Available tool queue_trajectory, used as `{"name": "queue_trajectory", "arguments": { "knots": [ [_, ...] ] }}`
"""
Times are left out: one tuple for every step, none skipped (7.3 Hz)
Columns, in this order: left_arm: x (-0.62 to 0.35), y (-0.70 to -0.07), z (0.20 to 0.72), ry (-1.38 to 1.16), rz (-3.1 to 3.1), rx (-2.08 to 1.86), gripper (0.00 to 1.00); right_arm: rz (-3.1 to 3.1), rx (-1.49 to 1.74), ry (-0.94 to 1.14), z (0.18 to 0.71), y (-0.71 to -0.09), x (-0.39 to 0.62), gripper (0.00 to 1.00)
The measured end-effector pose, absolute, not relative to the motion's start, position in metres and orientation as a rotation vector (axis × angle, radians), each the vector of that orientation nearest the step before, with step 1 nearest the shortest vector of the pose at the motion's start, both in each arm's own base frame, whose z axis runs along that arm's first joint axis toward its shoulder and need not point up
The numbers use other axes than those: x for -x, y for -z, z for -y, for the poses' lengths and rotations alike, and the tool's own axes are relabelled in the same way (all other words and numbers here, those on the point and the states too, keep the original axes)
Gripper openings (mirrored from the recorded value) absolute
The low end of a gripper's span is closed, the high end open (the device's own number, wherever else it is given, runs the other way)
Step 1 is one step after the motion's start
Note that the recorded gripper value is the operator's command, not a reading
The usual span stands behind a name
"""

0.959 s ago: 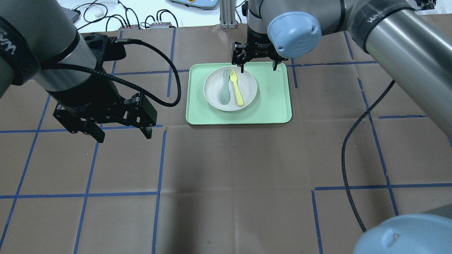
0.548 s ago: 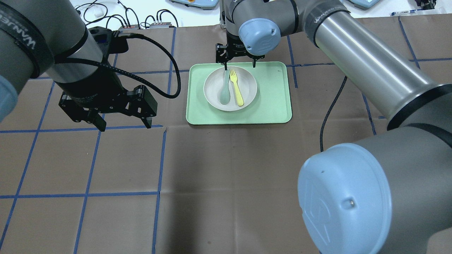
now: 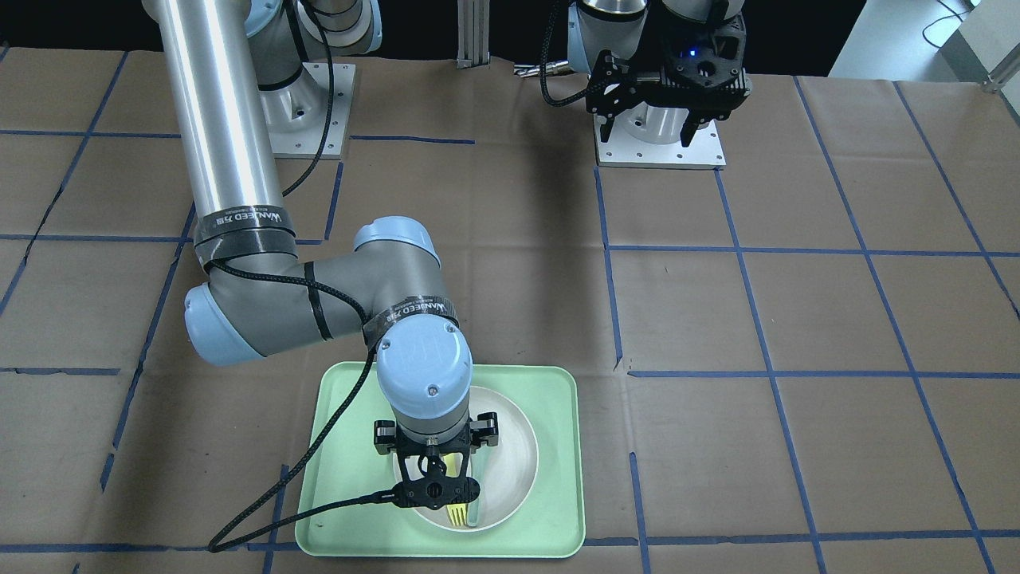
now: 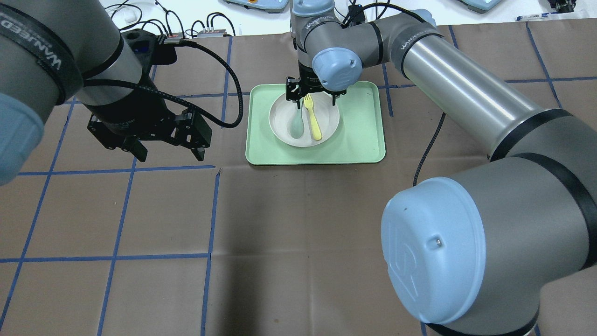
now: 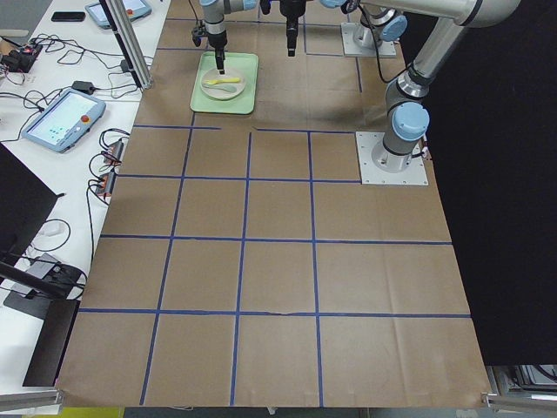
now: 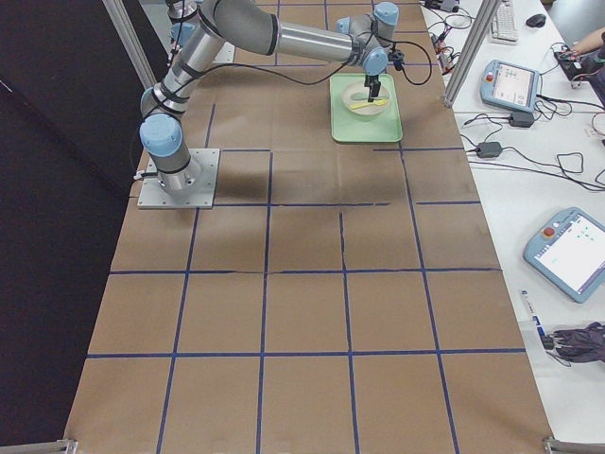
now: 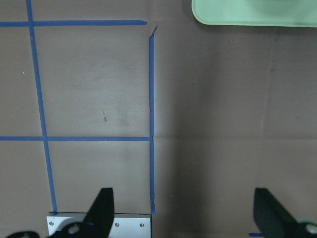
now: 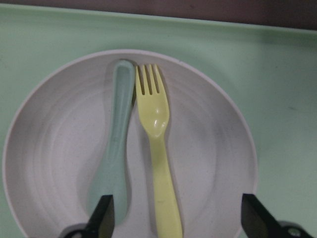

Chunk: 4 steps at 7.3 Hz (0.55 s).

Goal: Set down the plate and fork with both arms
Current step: 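Lower the right gripper onto the yellow fork and grasp it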

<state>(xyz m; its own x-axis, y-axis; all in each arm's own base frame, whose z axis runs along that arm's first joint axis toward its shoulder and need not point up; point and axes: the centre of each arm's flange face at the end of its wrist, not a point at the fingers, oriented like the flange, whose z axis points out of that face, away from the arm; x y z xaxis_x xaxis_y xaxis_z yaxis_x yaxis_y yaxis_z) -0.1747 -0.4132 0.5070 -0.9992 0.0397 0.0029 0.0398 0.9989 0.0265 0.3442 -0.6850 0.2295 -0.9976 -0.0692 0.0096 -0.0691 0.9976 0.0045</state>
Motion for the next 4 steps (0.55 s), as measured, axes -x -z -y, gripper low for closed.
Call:
{"name": "queue_trajectory", "arguments": {
  "knots": [
    [0.1741,-0.5068,0.4140,0.037,3.138,0.064,1.00,3.130,-0.108,0.009,0.6857,-0.2206,-0.3442,0.52],
    [0.1734,-0.5067,0.4145,0.036,3.138,0.061,1.00,3.127,-0.107,0.009,0.6861,-0.2172,-0.3439,0.52],
    [0.1728,-0.5069,0.4146,0.035,3.138,0.059,1.00,3.124,-0.108,0.009,0.6863,-0.2156,-0.3435,0.52],
    [0.1724,-0.5071,0.4147,0.034,3.138,0.057,1.00,3.122,-0.109,0.013,0.6861,-0.2133,-0.3433,0.52]
  ]
}}
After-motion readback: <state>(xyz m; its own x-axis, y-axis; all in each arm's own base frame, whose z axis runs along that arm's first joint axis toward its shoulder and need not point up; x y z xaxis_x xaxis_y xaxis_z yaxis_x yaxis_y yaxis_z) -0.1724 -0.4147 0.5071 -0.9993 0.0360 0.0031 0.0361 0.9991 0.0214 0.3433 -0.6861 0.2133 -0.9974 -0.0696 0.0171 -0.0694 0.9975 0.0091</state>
